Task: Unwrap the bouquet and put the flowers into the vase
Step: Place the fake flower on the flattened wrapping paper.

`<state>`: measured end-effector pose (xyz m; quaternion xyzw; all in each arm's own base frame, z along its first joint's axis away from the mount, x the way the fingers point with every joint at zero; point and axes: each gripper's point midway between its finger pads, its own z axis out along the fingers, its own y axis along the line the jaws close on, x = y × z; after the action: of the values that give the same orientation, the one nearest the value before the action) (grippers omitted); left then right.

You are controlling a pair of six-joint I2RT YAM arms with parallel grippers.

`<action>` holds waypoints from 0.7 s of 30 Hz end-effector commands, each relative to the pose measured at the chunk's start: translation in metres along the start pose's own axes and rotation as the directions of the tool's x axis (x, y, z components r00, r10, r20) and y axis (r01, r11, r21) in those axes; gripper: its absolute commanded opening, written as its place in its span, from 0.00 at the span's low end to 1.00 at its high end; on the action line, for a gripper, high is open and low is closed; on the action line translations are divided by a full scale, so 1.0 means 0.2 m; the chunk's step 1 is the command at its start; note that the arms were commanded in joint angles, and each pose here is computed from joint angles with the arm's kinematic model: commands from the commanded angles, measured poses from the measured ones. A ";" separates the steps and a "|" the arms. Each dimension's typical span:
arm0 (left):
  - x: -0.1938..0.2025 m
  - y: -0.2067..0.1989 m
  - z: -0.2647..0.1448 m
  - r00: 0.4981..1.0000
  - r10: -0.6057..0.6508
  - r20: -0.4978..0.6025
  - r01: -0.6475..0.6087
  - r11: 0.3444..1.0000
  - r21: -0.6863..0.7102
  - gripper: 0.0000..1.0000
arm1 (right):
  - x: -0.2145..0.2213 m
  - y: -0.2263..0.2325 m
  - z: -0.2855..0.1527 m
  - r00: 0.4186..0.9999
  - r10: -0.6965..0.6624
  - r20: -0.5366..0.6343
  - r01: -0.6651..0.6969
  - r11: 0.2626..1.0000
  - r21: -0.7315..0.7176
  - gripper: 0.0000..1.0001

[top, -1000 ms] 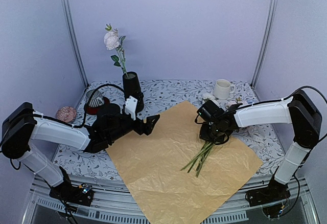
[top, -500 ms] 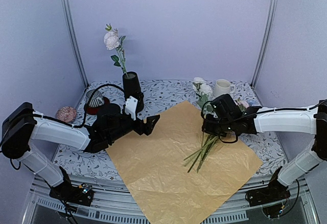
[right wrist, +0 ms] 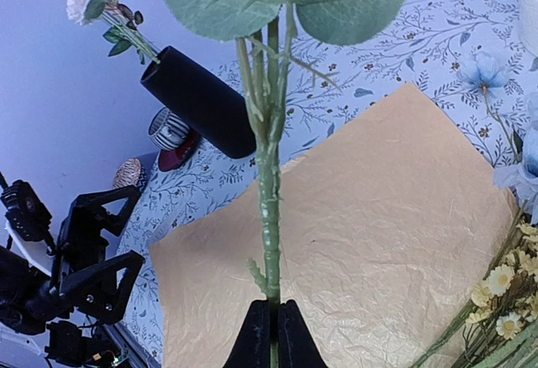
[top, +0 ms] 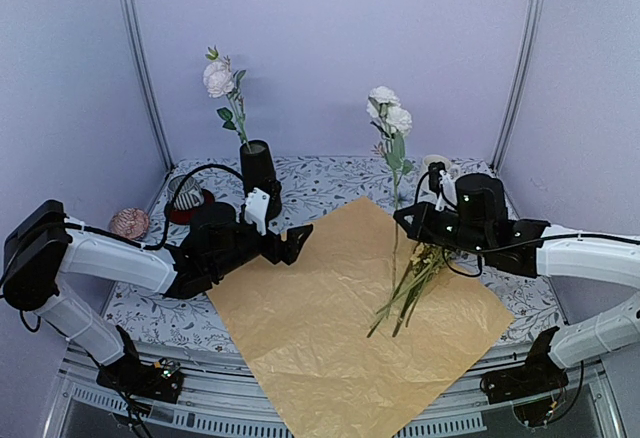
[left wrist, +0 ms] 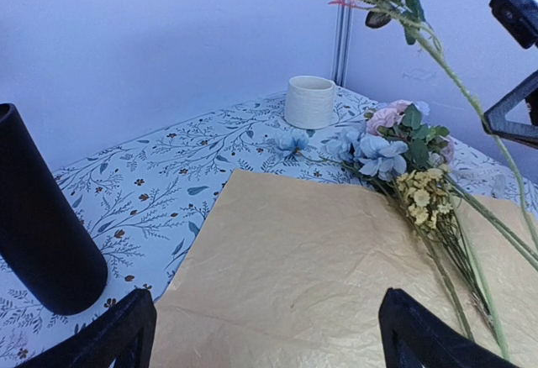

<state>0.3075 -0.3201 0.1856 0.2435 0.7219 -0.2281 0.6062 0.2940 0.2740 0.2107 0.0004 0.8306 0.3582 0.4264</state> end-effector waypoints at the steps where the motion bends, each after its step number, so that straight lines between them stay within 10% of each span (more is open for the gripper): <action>1: -0.03 -0.05 0.01 1.000 -0.003 0.010 0.003 1.000 0.030 0.95 | -0.11 0.08 -0.06 0.991 -0.054 0.122 0.066 0.994 -0.091 0.06; 21: -0.11 -0.08 -0.10 0.992 -0.053 0.111 0.042 0.994 0.097 0.98 | -0.03 0.44 0.06 0.867 -0.414 0.278 0.497 0.760 -0.418 0.06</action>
<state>0.2987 -0.3180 0.1899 0.2427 0.7099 -0.2504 0.6120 0.2800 0.3233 0.2328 -0.2266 0.7070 0.4094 0.5303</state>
